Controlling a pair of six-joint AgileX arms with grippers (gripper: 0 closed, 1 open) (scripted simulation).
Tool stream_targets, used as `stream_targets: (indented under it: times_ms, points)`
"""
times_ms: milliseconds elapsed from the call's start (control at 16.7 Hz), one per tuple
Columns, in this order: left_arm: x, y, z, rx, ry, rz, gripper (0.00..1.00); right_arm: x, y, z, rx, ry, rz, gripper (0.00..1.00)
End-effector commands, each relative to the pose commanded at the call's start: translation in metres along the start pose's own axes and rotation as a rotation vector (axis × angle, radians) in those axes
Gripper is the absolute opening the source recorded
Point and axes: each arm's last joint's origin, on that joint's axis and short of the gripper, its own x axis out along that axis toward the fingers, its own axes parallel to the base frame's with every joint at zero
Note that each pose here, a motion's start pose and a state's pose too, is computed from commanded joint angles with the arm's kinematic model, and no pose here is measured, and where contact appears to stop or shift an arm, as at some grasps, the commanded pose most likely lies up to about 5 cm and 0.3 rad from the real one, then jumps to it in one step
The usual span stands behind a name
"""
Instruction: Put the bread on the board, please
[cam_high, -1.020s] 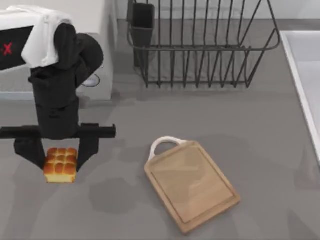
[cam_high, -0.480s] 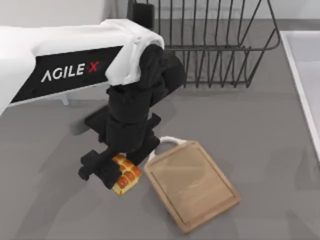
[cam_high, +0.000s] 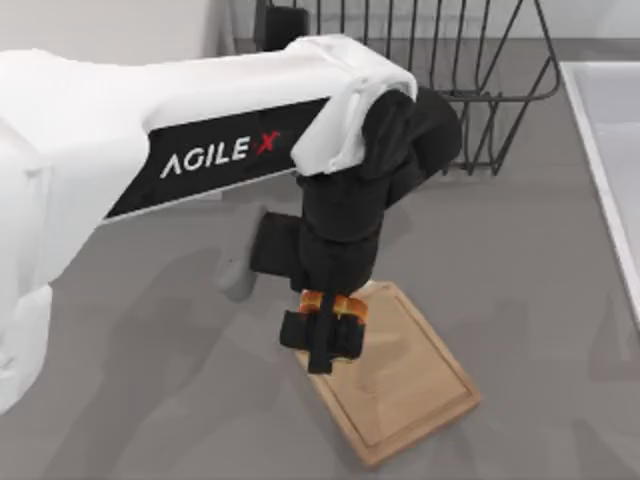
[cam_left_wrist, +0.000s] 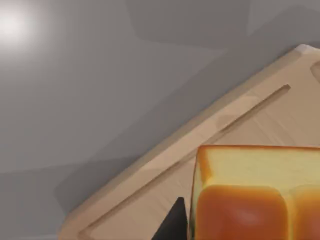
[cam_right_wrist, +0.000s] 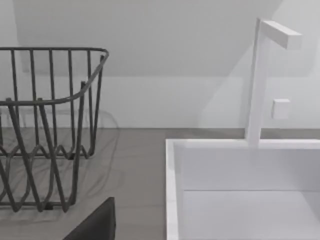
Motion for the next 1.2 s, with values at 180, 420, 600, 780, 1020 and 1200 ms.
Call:
stream_targets:
  times_ms: [180, 420, 600, 780, 1020, 1200]
  points:
    - [-0.004, -0.006, -0.013, -0.122, 0.036, -0.040, 0.00, 0.000, 0.000, 0.000, 0.000, 0.000, 0.000, 1.00]
    - [-0.006, -0.012, -0.021, -0.209, 0.065, -0.064, 0.00, 0.000, 0.000, 0.000, 0.000, 0.000, 0.000, 1.00]
    - [-0.006, -0.013, -0.022, -0.214, 0.066, -0.065, 0.00, 0.000, 0.000, 0.000, 0.000, 0.000, 0.000, 1.00]
    - [-0.007, -0.013, -0.019, -0.217, 0.066, -0.064, 0.00, 0.000, 0.000, 0.000, 0.000, 0.000, 0.000, 1.00]
    - [0.000, -0.015, -0.020, -0.220, 0.068, -0.068, 0.00, 0.000, 0.000, 0.000, 0.000, 0.000, 0.000, 1.00]
    - [0.008, -0.015, -0.021, -0.217, 0.072, -0.072, 0.00, 0.000, 0.000, 0.000, 0.000, 0.000, 0.000, 1.00]
